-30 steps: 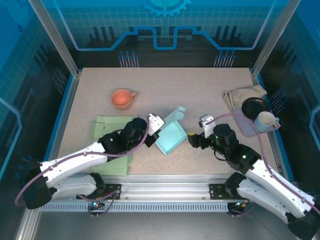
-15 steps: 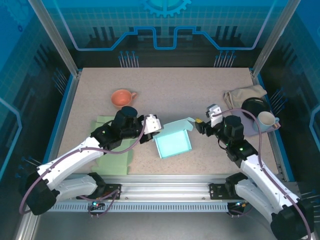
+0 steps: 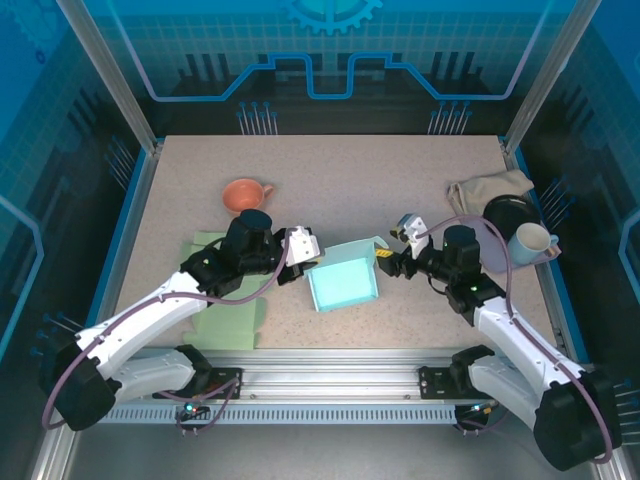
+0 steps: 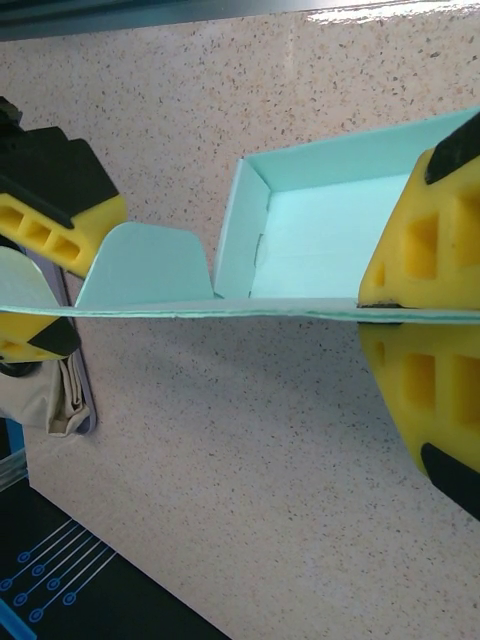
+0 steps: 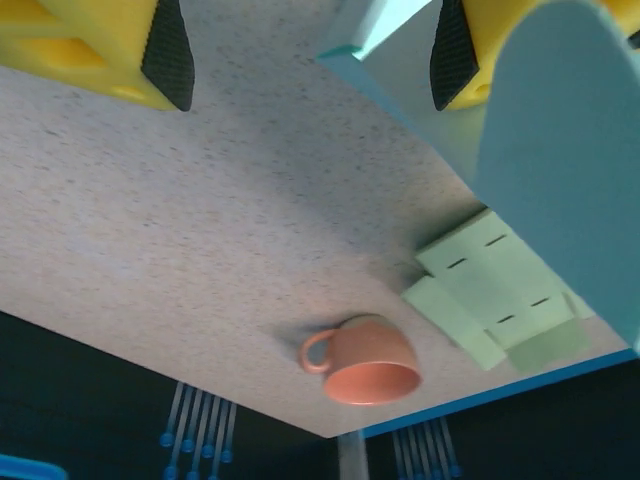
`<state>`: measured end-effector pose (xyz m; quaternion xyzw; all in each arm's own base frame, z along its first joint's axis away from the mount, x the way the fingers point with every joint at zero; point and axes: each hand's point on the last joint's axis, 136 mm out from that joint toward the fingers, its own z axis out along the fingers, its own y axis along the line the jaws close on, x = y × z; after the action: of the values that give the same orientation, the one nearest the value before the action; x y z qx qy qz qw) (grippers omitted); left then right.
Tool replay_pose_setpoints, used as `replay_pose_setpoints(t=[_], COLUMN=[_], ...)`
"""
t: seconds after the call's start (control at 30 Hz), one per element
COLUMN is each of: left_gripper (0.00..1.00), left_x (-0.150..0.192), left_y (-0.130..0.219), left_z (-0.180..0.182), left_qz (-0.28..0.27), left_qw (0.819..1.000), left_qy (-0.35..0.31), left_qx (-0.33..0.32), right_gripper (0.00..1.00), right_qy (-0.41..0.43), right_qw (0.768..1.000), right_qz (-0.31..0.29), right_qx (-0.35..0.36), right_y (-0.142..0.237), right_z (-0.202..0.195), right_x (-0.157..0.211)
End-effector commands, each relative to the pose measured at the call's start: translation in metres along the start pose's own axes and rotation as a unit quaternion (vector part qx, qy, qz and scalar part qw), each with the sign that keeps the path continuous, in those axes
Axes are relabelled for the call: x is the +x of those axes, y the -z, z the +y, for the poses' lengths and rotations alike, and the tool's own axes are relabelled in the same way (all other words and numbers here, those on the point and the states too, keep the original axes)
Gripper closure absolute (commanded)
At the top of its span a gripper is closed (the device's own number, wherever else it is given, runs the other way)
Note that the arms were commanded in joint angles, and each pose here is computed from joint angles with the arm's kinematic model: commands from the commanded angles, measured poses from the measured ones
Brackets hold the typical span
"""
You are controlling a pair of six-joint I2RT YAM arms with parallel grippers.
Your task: Fold the paper box
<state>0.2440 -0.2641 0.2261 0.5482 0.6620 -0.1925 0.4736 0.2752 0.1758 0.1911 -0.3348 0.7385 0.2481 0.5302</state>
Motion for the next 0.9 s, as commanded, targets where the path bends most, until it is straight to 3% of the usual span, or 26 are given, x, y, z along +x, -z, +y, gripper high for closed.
replay_pose_setpoints(t=[0.0, 0.23, 0.37, 0.67, 0.87], left_gripper=[1.00, 1.00, 1.00, 1.00, 1.00], left_x=[-0.019, -0.021, -0.024, -0.034, -0.034], left_y=[0.007, 0.010, 0.015, 0.030, 0.035], left_z=[0.002, -0.012, -0.020, -0.032, -0.044], left_qz=[-0.036, -0.048, -0.058, -0.080, -0.087], left_qw=[0.999, 0.998, 0.996, 0.993, 0.990], left_qy=[-0.018, -0.015, -0.015, -0.019, -0.022], left_qx=[0.007, 0.041, 0.061, 0.086, 0.111], right_gripper=[0.36, 0.50, 0.53, 0.53, 0.53], right_qy=[0.038, 0.066, 0.085, 0.126, 0.156], right_qw=[0.994, 0.985, 0.981, 0.980, 0.967], right_qz=[-0.027, -0.039, -0.048, -0.070, -0.078], right_qx=[-0.095, -0.156, -0.170, -0.138, -0.187], right_y=[-0.001, 0.002, 0.005, 0.013, 0.014], right_z=[0.035, 0.057, 0.065, 0.059, 0.071], right_x=[-0.013, -0.017, -0.018, -0.023, -0.021])
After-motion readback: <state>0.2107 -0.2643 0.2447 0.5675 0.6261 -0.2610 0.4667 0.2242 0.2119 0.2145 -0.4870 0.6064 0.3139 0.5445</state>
